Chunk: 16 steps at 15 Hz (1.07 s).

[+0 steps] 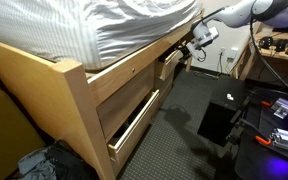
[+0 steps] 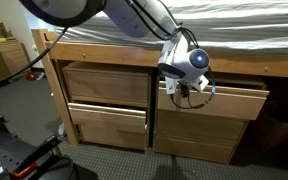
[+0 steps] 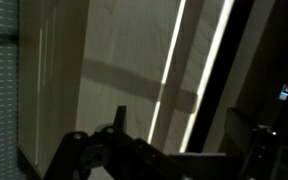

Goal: Close the top right drawer

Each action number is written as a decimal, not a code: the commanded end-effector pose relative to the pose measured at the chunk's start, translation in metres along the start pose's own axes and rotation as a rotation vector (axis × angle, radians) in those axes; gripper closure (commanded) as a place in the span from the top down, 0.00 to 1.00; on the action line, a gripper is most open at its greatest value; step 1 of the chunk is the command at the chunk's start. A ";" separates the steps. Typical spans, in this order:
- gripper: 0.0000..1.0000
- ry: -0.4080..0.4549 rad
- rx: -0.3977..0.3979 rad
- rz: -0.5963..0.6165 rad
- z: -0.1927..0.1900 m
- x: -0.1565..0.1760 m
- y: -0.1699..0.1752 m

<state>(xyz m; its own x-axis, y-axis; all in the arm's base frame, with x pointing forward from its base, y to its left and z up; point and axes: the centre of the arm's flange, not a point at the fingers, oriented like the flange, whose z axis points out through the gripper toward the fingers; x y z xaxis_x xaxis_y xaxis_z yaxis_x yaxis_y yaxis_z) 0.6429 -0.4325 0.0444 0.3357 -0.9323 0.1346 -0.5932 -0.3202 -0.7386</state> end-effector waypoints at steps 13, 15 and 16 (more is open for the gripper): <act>1.00 0.032 0.162 -0.026 0.014 0.008 -0.006; 1.00 -0.002 0.163 -0.016 0.021 0.004 -0.003; 1.00 -0.031 0.153 -0.012 0.025 0.003 -0.003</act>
<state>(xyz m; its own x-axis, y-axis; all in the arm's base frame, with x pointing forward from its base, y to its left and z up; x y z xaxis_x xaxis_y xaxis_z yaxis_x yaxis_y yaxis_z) 0.6530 -0.4264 0.0416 0.3287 -0.9311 0.1582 -0.4752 -0.3078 -0.8243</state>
